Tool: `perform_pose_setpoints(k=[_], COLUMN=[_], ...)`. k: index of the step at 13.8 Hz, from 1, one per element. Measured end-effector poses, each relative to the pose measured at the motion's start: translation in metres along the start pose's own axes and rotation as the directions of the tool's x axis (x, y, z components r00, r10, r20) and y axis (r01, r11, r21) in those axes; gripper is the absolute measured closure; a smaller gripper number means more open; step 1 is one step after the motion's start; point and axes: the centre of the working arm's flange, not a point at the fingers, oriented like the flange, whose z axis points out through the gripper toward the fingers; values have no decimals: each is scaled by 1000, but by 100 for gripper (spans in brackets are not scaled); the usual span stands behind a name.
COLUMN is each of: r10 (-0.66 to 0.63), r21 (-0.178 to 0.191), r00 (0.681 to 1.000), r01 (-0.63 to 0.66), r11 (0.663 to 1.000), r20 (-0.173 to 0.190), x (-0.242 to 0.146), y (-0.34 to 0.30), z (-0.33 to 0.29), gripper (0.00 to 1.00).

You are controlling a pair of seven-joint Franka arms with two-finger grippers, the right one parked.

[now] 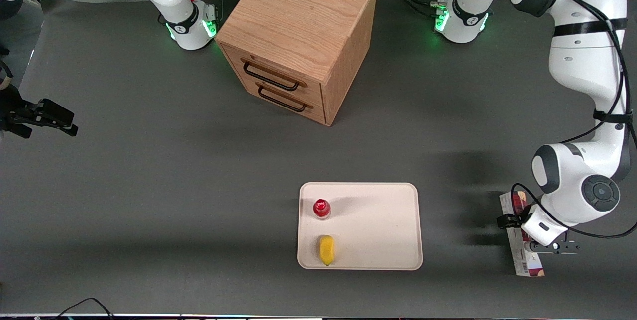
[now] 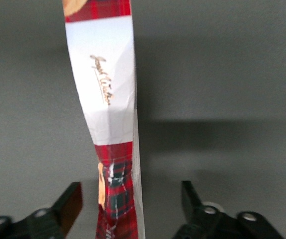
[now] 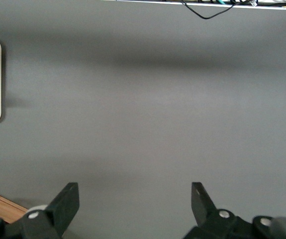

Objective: Place red cookie box on tray
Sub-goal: 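Lower the open left gripper onto the red plaid cookie box and close, then lift the cookie box and carry it over the white tray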

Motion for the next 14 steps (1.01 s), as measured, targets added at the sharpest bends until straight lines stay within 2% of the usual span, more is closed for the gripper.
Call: perform_pose_setpoints(k=[4,6,7,10,11,14], r10=[-1,-2,-2,-7,-9,-31], r21=[3,4,4,3,3,2], r00=[1000,1000,1000,1000,1000,999], r01=[1,2,2,7,9,31], r11=[1000,1000,1000,1000,1000,1000], r20=[-12,-12,-14,-16,-4,24], x=[4,4,4,9,13,23], y=[-2,-3,-3,-3,-4,-5], z=[-5,-5,-6,-15,-26,-100], gripper=[65,86,93,94,95,95])
